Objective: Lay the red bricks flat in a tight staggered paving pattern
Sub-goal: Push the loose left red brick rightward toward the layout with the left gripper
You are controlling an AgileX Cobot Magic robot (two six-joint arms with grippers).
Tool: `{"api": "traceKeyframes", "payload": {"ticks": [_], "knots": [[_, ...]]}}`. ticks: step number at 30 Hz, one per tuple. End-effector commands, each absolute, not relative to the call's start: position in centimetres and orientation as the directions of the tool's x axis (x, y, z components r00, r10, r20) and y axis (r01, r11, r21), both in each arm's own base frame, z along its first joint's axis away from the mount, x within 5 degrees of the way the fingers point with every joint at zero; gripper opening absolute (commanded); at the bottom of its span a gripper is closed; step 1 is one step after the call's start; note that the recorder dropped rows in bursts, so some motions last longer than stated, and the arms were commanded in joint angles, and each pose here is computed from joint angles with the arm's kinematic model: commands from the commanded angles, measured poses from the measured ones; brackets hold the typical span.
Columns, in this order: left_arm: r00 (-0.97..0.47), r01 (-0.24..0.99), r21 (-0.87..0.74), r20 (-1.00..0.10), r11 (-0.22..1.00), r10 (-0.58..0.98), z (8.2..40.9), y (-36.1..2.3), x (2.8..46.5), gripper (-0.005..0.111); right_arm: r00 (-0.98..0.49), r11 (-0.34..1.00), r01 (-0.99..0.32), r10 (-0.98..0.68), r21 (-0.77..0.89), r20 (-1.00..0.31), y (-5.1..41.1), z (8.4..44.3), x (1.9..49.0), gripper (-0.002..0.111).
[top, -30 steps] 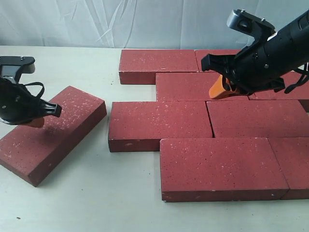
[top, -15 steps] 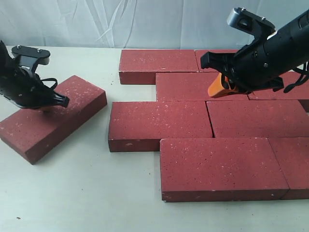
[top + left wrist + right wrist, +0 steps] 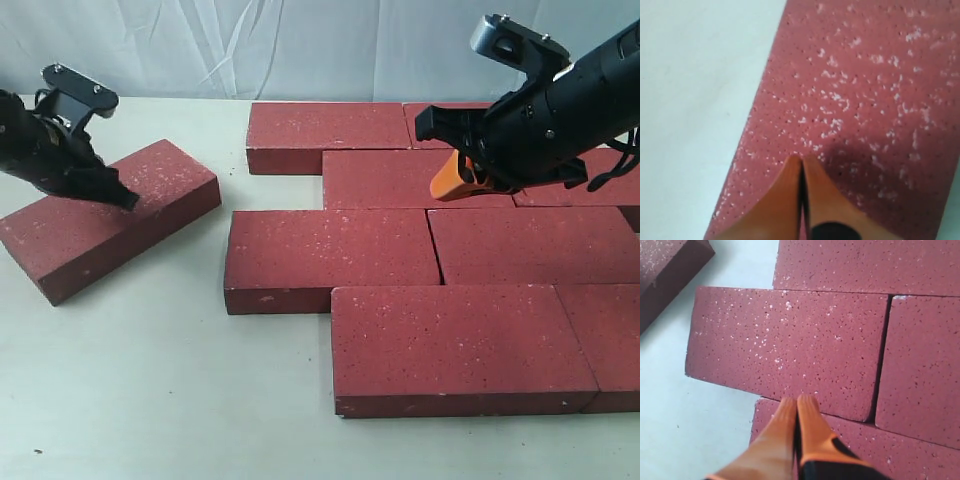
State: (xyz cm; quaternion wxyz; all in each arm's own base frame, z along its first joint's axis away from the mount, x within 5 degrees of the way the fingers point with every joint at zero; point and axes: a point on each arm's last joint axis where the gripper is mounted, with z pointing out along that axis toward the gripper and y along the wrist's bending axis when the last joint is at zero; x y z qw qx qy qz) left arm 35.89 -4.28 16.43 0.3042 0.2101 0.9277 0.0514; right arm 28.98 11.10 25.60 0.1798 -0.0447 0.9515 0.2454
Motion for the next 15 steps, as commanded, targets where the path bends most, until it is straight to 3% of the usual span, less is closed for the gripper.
{"api": "traceKeyframes", "payload": {"ticks": [1,5,15], "knots": [[-0.772,0.166,0.064,-0.612,0.984,0.17,20.2,-4.7,36.4,0.0,-0.924,0.875,-0.181,0.005,0.449,-0.383,11.1,25.8,28.9,-0.001],[-0.772,-0.005,-0.122,-0.63,0.992,-0.082,21.6,-5.2,37.3,0.0,-0.928,0.864,-0.17,0.022,0.474,-0.373,11.2,25.9,28.9,-0.001],[-0.778,-0.139,-0.302,-0.556,0.943,-0.292,17.4,-6.7,40.4,0.0,-0.927,0.835,-0.203,0.006,0.512,-0.376,11.7,26.1,28.8,-0.001]]}}
